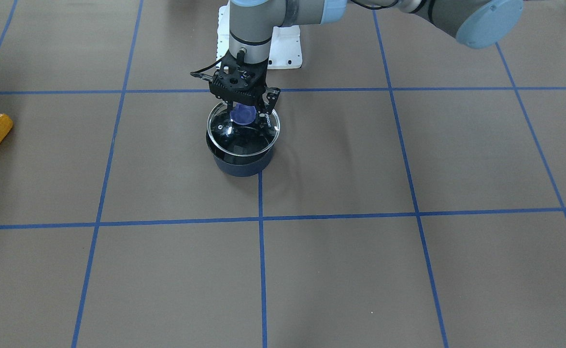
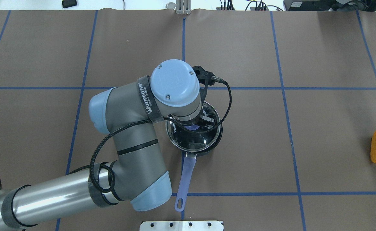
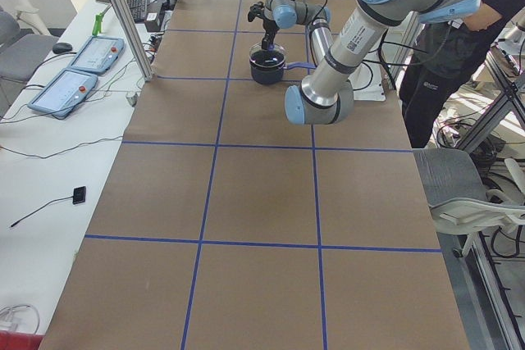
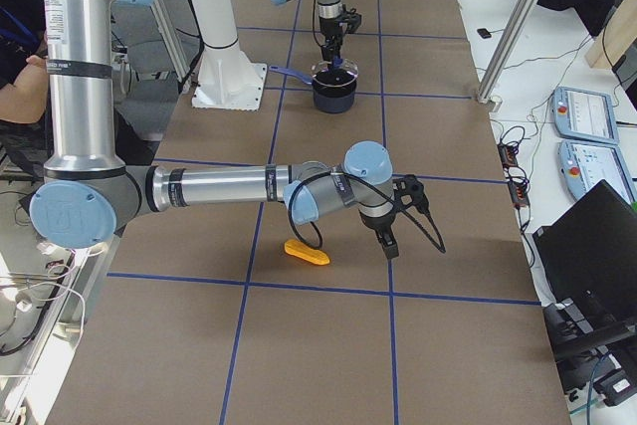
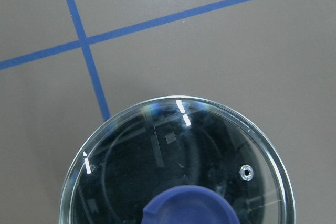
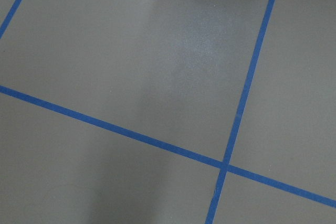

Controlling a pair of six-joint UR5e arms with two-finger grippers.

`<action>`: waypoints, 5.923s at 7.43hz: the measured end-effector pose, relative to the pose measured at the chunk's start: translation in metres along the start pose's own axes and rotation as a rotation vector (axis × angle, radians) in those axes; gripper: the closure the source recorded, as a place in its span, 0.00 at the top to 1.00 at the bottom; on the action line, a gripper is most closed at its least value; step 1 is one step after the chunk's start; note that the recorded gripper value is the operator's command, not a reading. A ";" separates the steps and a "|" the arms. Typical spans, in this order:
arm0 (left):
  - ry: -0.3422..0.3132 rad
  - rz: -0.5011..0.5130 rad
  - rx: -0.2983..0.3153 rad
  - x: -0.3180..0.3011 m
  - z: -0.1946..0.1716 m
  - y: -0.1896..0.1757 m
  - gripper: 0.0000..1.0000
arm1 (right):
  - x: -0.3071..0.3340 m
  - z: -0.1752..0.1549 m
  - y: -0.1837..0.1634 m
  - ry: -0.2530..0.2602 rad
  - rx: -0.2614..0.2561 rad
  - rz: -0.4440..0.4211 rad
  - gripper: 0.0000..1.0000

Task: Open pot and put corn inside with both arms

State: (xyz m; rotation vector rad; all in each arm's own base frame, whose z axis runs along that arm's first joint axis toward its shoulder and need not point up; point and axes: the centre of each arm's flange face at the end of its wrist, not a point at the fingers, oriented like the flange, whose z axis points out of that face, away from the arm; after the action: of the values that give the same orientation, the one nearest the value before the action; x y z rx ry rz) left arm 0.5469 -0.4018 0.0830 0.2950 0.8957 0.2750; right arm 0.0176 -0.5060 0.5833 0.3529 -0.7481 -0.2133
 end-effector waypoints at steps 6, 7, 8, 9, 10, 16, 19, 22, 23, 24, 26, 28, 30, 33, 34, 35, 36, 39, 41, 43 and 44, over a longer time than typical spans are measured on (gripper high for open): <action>-0.079 0.293 -0.075 -0.285 -0.026 0.092 0.07 | -0.001 0.000 0.000 0.000 -0.001 -0.001 1.00; -0.067 0.338 -0.092 -0.332 -0.026 0.119 0.07 | -0.001 0.000 0.000 0.000 -0.001 -0.001 1.00; -0.061 0.374 -0.102 -0.373 -0.021 0.147 0.07 | 0.000 0.001 0.000 0.001 -0.001 -0.001 1.00; -0.057 0.399 -0.107 -0.407 -0.011 0.174 0.07 | 0.000 0.001 0.000 0.001 -0.001 -0.001 1.00; -0.047 0.427 -0.100 -0.439 0.004 0.198 0.07 | -0.001 0.001 -0.001 0.001 -0.001 -0.002 1.00; 0.068 0.436 -0.060 -0.521 0.023 0.248 0.99 | -0.002 0.000 -0.004 -0.001 0.002 -0.005 1.00; -0.013 0.288 -0.003 -0.564 -0.020 0.203 0.99 | -0.003 0.000 -0.004 -0.002 0.002 -0.005 1.00; -0.142 0.079 -0.023 -0.644 -0.105 0.165 0.99 | -0.005 0.000 -0.005 -0.015 0.001 -0.005 1.00; -0.130 0.043 -0.051 -0.677 -0.137 0.172 0.99 | -0.006 0.000 -0.005 -0.018 0.002 -0.003 1.00; -0.103 -0.036 -0.066 -0.706 -0.166 0.185 0.99 | -0.007 -0.001 -0.006 -0.021 0.004 0.008 1.00; -0.077 -0.147 -0.049 -0.737 -0.200 0.207 0.99 | -0.019 -0.003 -0.010 -0.031 0.010 0.060 1.00; -0.076 -0.169 -0.034 -0.742 -0.210 0.210 0.99 | -0.042 0.008 -0.005 -0.029 0.017 0.140 1.00; -0.076 -0.167 -0.029 -0.741 -0.213 0.210 0.99 | -0.059 0.039 0.039 0.006 0.053 0.205 1.00; -0.075 -0.163 -0.026 -0.740 -0.213 0.211 0.99 | -0.090 0.085 0.119 0.062 0.116 0.288 0.98; -0.075 -0.162 -0.025 -0.740 -0.214 0.210 0.99 | -0.097 0.097 0.140 0.072 0.127 0.304 0.96; -0.075 -0.160 -0.025 -0.740 -0.214 0.210 0.99 | -0.099 0.106 0.158 0.076 0.136 0.314 0.92; -0.075 -0.160 -0.025 -0.740 -0.214 0.210 0.99 | -0.099 0.116 0.171 0.092 0.143 0.321 0.83; -0.075 -0.159 -0.024 -0.739 -0.214 0.210 0.99 | -0.090 0.146 0.199 0.101 0.161 0.307 0.64; -0.075 -0.159 -0.024 -0.739 -0.214 0.210 0.99 | -0.094 0.154 0.202 0.087 0.171 0.306 0.17; -0.075 -0.159 -0.025 -0.739 -0.214 0.211 0.99 | -0.101 0.158 0.201 0.077 0.171 0.302 0.00; -0.075 -0.160 -0.027 -0.740 -0.213 0.213 0.99 | -0.108 0.158 0.195 0.063 0.177 0.295 0.00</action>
State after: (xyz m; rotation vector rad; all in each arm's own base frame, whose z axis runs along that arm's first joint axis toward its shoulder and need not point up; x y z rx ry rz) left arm -0.0868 -0.4385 0.5678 0.2062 0.8364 0.1267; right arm -0.1567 -0.3305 0.6982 0.4102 -0.7491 0.1428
